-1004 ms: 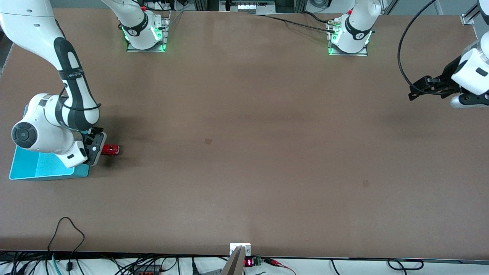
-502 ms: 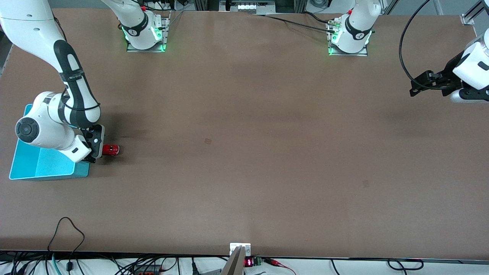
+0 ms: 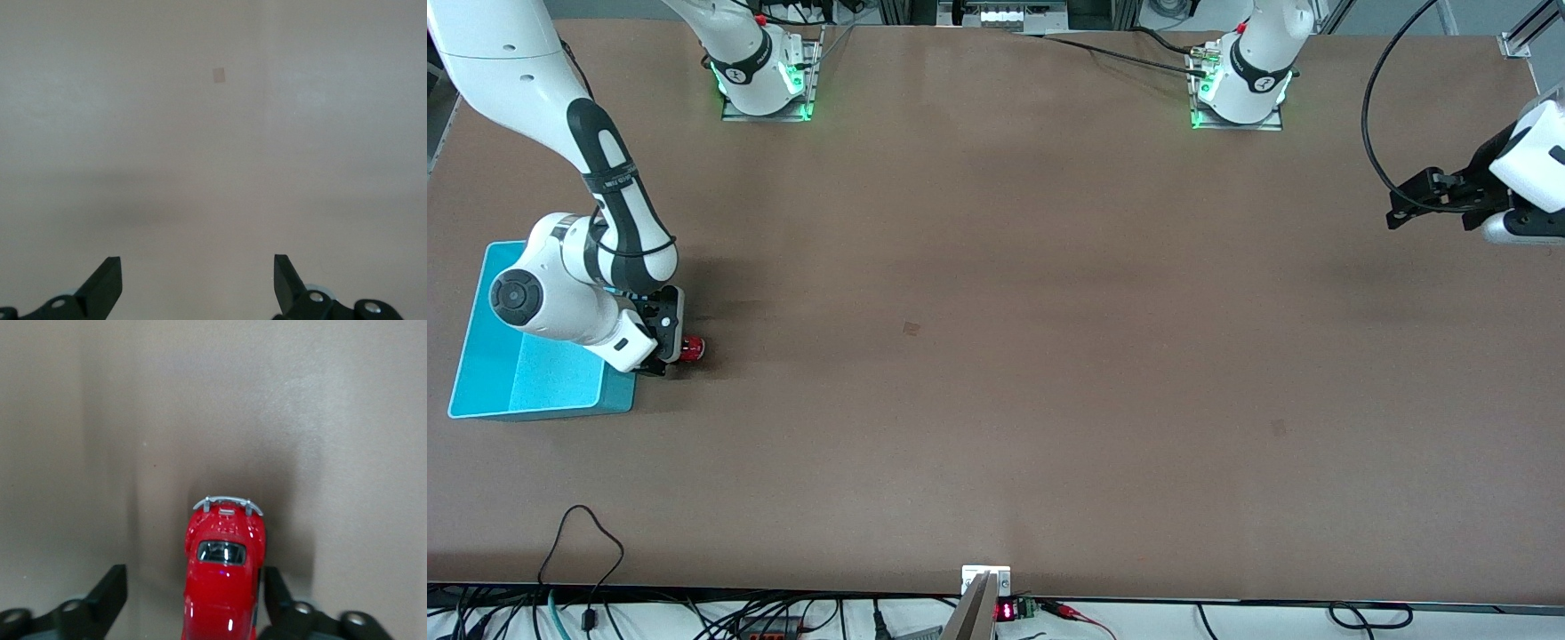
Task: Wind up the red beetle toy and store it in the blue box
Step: 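Lower the right gripper and close it on the red car, then lift the car with the right gripper and lower it into the box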
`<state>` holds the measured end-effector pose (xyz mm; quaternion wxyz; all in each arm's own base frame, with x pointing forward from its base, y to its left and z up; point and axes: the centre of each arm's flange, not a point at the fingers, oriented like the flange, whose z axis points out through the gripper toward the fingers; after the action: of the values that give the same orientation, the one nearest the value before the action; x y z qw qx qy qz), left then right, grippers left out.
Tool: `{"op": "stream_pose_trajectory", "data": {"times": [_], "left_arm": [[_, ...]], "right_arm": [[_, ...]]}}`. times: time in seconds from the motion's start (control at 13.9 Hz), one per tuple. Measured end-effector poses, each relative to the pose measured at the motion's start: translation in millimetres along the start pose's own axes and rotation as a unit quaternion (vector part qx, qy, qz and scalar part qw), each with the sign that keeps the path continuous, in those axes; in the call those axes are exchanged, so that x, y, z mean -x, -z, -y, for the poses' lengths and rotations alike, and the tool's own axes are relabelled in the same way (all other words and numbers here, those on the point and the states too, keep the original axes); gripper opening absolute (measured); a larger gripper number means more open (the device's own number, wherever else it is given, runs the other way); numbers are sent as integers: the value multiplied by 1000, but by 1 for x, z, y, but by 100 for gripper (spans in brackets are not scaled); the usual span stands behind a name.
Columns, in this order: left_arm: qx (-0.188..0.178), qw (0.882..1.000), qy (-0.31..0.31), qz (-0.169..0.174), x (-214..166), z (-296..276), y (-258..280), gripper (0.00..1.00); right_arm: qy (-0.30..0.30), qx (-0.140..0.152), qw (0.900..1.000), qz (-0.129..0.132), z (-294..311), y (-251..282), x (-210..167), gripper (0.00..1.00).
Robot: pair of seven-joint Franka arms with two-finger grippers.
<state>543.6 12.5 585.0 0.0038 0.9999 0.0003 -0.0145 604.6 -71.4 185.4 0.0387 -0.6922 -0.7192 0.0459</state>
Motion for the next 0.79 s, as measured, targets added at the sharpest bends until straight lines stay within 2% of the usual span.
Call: {"op": "stream_pose_trajectory", "data": {"times": [0.22,0.36,0.5,0.79], "left_arm": [[0,1000,-1,-1,-5,-1,0,100],[0,1000,-1,1,-6,0,-2,100],[0,1000,-1,1,-6,0,-2,100],[1,1000,-1,4,-6,0,-4,100]], "right_arm": [[-5,9,1000,-7,-3,4,-3,47],[-11,13,1000,-15,-5,6,-6,44],[-17,33,999,-28,-14,25,-16,44],[-75,94,989,-90,-27,125,-42,44]]}}
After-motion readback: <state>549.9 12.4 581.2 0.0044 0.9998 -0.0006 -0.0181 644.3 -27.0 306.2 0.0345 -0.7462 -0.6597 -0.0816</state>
